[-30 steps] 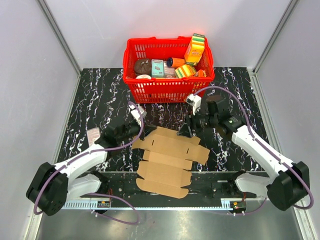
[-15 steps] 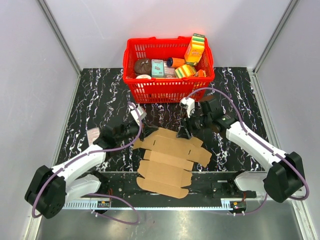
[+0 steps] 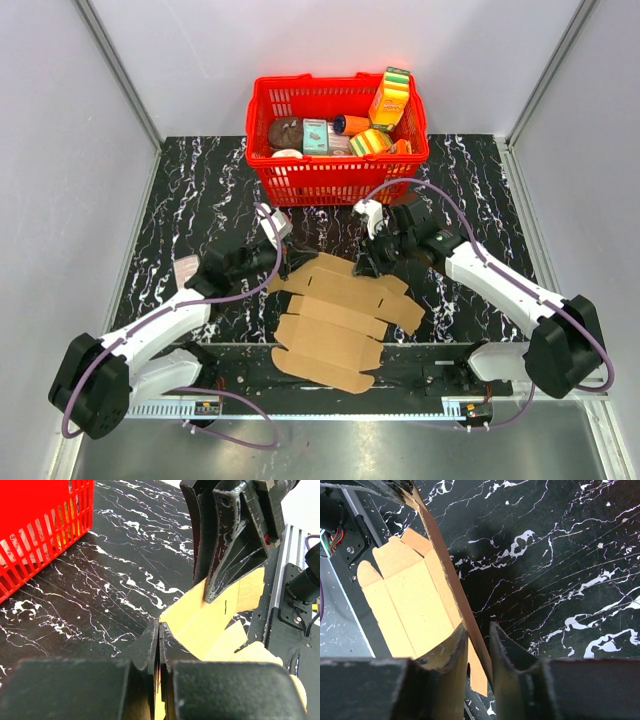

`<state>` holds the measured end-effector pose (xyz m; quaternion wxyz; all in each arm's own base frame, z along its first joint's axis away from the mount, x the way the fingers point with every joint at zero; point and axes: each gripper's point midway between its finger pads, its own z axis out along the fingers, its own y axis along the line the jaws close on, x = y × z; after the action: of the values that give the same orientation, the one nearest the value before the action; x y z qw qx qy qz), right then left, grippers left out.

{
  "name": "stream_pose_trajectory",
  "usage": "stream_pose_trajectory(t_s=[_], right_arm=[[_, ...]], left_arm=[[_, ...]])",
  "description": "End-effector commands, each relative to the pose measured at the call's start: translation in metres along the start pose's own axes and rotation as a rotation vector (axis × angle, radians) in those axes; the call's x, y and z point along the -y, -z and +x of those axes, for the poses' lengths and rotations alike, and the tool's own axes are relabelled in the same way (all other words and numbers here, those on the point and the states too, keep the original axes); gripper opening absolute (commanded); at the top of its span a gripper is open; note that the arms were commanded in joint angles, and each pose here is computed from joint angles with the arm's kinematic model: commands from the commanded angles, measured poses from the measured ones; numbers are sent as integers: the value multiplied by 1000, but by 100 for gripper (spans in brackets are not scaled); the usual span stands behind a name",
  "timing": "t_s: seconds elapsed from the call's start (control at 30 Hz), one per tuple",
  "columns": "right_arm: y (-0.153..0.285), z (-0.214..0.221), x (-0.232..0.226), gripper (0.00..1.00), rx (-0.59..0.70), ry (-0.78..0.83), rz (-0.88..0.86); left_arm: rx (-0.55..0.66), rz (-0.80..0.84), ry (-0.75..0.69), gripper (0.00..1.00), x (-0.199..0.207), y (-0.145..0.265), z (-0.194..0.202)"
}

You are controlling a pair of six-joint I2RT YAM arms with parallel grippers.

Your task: Fold the paper box

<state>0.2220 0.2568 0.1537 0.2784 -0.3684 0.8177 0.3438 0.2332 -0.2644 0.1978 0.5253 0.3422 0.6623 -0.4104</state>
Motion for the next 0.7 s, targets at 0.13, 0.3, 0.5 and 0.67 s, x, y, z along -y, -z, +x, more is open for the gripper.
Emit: stream_pose_trajectory(t_s=[0.13,0.3,0.5,0.67], right_arm=[[1,-21,-3,18,48,38,14],[0,-23,-8,4,58,30,-3],[2,-28,-8,0,86,2,14],[5,-28,-8,0,100,-2,29]], left_arm=[[103,26,-81,0,6,-1,-38],[105,11,-70,12,3,-2,-39],[96,-7,-29,66,-1,-4,-35],[103,-7,5,76,-3,-8,-31]])
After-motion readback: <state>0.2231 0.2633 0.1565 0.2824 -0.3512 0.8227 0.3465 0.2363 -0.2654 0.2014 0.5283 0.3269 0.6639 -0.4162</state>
